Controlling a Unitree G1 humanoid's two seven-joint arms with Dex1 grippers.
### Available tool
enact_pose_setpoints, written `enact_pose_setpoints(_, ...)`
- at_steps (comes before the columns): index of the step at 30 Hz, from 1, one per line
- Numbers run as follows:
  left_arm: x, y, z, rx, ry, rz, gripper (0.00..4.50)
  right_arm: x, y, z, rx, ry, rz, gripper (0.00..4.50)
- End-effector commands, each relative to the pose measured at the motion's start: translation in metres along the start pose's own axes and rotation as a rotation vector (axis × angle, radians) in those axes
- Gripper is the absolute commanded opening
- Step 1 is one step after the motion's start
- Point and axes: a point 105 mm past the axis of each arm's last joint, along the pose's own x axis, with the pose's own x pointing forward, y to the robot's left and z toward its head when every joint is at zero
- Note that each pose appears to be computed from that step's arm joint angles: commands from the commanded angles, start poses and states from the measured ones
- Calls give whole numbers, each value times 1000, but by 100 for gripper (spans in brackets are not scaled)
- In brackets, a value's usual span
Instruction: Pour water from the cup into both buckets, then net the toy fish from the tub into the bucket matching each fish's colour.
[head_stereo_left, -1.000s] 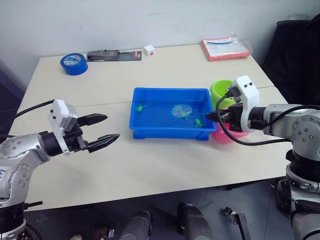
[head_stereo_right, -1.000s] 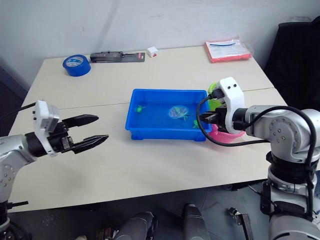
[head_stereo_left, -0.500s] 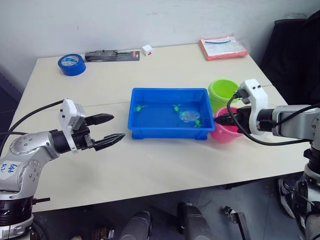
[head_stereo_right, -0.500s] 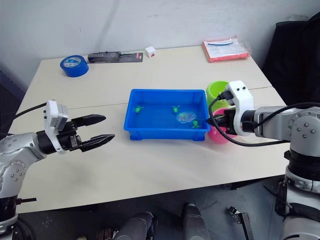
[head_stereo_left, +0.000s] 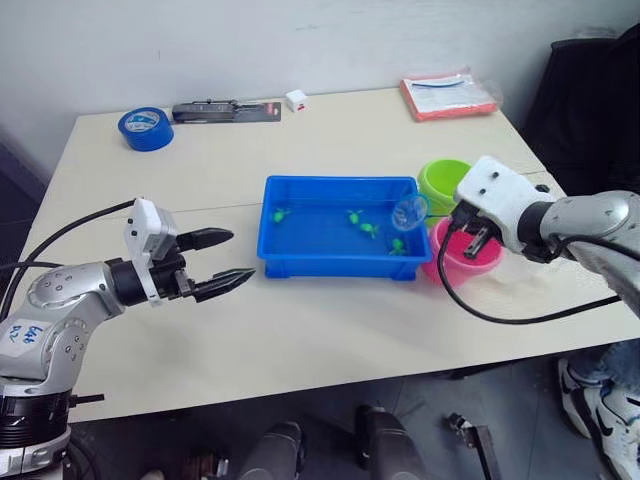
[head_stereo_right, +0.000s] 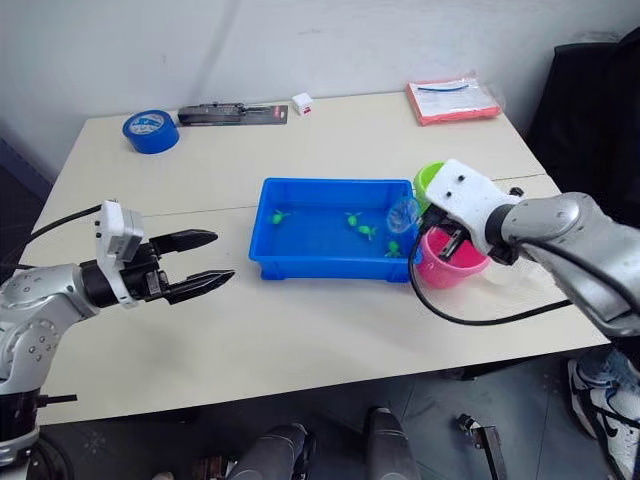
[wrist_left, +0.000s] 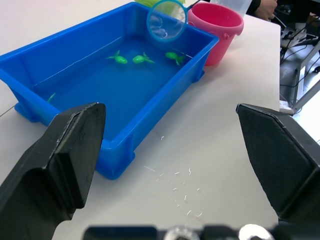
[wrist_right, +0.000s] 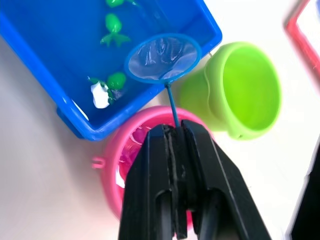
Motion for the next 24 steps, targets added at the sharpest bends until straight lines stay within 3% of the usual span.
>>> enact_pose_setpoints(1, 1, 0, 7, 33, -27, -5, 450, -2, -6, 11, -243, -39, -40, 78)
enact_pose_setpoints(10, 1, -1, 8, 40, -29, -8, 450, 12, -9, 7, -615, -12, -98, 78)
enact_pose_setpoints(24, 0, -2, 9, 45, -32, -7, 450, 21, 0, -1, -861, 15, -53, 78)
